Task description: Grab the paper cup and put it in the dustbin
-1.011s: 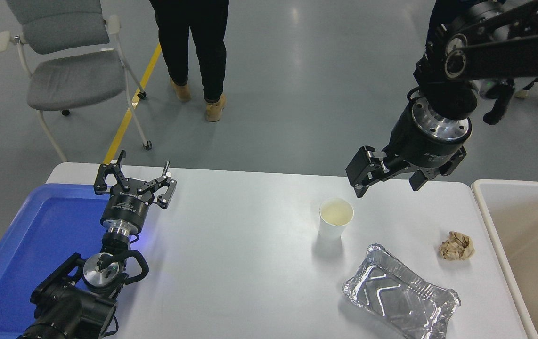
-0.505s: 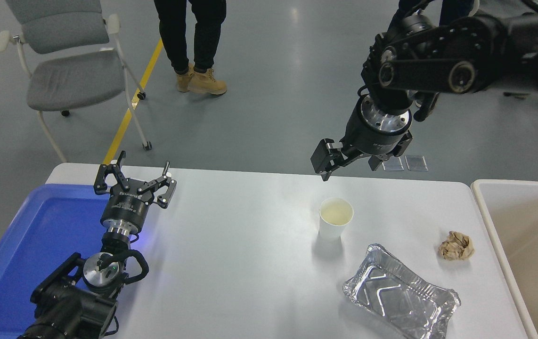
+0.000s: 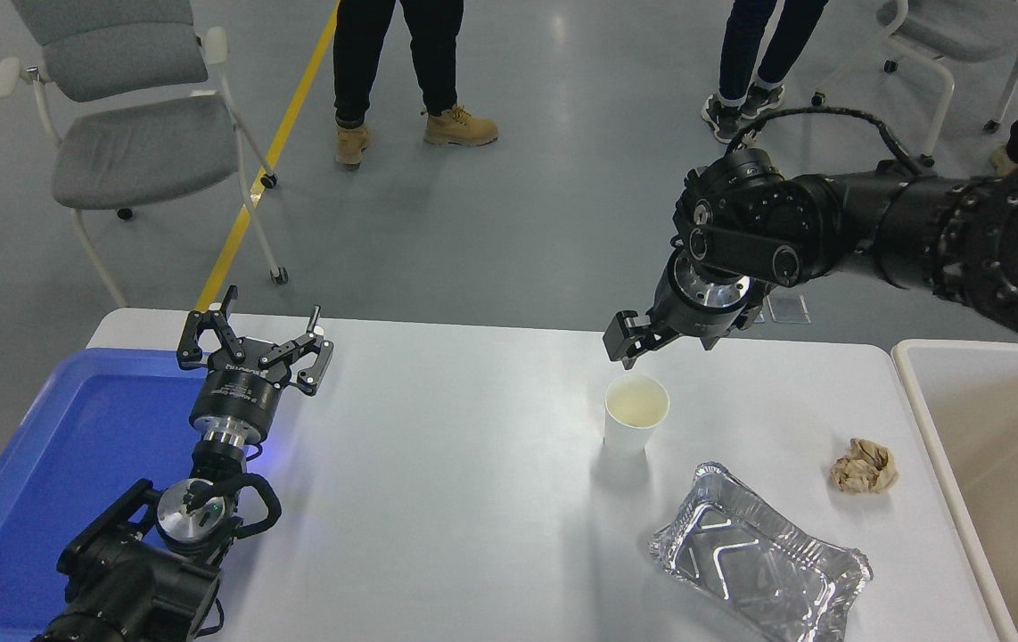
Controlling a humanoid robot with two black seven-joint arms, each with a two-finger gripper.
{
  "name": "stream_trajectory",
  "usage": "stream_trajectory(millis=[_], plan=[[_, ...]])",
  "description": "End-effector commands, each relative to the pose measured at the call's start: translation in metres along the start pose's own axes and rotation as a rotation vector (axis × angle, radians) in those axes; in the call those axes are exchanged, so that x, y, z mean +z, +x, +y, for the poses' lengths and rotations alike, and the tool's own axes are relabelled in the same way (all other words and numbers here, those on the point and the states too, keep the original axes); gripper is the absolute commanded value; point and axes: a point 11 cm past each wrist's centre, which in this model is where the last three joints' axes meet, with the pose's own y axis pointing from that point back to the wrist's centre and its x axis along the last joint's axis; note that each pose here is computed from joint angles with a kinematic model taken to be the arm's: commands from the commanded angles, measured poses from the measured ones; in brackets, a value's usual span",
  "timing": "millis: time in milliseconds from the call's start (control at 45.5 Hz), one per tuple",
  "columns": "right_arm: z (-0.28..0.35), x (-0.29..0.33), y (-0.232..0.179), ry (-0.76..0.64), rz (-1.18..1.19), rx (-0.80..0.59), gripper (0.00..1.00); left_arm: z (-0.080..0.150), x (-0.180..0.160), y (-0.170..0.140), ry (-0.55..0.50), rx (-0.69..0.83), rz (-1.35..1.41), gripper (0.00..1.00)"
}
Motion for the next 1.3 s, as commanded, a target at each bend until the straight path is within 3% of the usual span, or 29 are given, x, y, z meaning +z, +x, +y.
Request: stream_trajectory(millis=[0, 857, 923, 1033, 1209, 1275], plan=[[-0.039, 0.01, -0.016, 0.001, -0.047, 0.017, 1.0, 0.0, 0.0, 0.0, 0.002, 0.0, 0.0, 0.99], [-0.079, 0.018, -0.036, 0.013, -0.123, 0.089, 0.97, 0.0, 0.0, 0.0, 0.0, 0.0, 0.0, 0.99], [-0.08, 0.019, -0.036, 0.013, -0.127, 0.093, 0.87, 0.0, 0.0, 0.0, -0.001, 0.0, 0.001, 0.99], [-0.082, 0.019, -0.038, 0.014, -0.125, 0.089, 0.58, 0.0, 0.0, 0.0, 0.0, 0.0, 0.0, 0.99], [-0.081, 0.021, -0.038, -0.001, -0.095, 0.091, 0.43, 0.0, 0.0, 0.0, 0.0, 0.0, 0.0, 0.99], [-0.082, 0.021, -0.038, 0.001, -0.096, 0.088, 0.3, 0.0, 0.0, 0.0, -0.001, 0.0, 0.001, 0.99]])
